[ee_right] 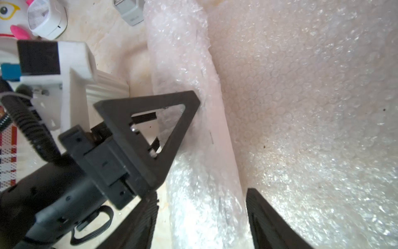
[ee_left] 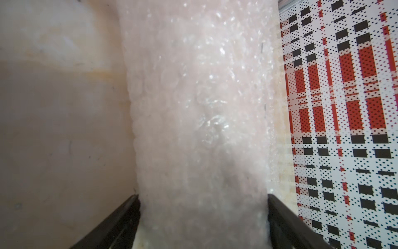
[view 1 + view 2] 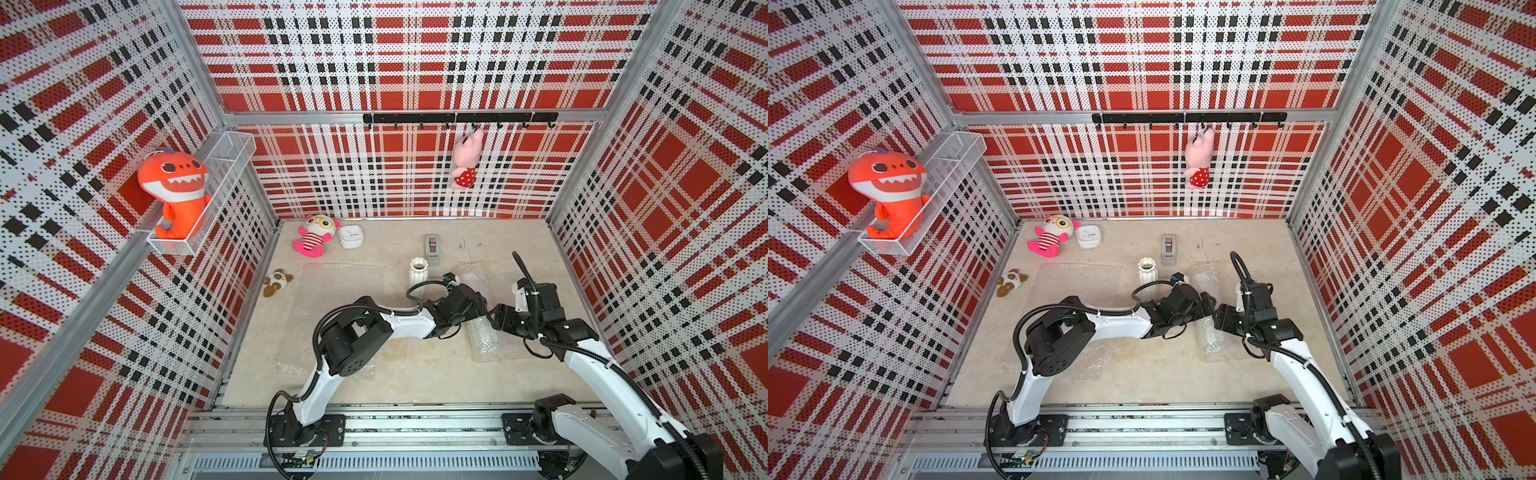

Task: Wrap vases in bubble wrap
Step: Wrap the vase in bubble wrap.

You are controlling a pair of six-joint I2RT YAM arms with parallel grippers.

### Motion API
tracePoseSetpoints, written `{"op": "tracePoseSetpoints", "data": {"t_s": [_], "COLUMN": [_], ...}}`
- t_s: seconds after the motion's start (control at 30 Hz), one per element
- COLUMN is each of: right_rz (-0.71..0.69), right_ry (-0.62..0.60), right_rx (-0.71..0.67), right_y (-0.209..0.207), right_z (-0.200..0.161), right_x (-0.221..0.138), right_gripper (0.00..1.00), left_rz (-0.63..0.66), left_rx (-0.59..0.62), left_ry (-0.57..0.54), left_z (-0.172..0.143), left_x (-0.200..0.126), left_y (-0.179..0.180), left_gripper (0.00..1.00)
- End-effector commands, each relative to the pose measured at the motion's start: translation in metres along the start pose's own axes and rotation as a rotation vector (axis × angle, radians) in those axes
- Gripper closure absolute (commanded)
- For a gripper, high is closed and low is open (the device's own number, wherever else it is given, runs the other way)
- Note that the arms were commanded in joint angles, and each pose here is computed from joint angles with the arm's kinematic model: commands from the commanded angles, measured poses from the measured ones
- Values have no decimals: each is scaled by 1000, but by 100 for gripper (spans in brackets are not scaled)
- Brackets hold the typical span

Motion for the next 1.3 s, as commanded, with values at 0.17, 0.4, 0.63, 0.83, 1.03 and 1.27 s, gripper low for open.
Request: {"op": "tracePoseSetpoints", "data": {"t_s": [0.17, 0.4, 0.63, 0.83, 1.03, 1.27], "right_rz": [-4, -28, 33, 89, 72, 60], "right_ry": [96, 132, 116, 126, 116, 119], "right_rx": [-62, -51, 44, 124, 166, 180], "right_y": [11, 6, -11, -27, -33, -38], "right_z": [-6, -10, -17, -27, -31, -34], "right_x": [16, 32, 35, 42, 41, 42], "right_gripper": [42, 49, 54, 55, 57, 57], "left_rz": [24, -30, -94, -93, -53, -6], "left_rx": [15, 7, 1, 7, 46, 123], "left_ry": [24, 19, -15, -3, 69, 146], "left_z": [-4, -1, 10, 8, -5, -20], "left_x": [-5, -11, -31, -39, -25, 4], "left_y": [6, -11, -33, -27, -17, -15], "left_gripper": [10, 10, 1, 1, 2, 2]}}
Point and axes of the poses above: each gripper's point midway between its finger pads, its own x axis out along the fingers, its own y axis along the line the jaws close on, z = x × y, the point moved 8 cm from there along -x, back along the fingers, and after that the axes turned 15 degrees about -x, right-handed, at the moved point
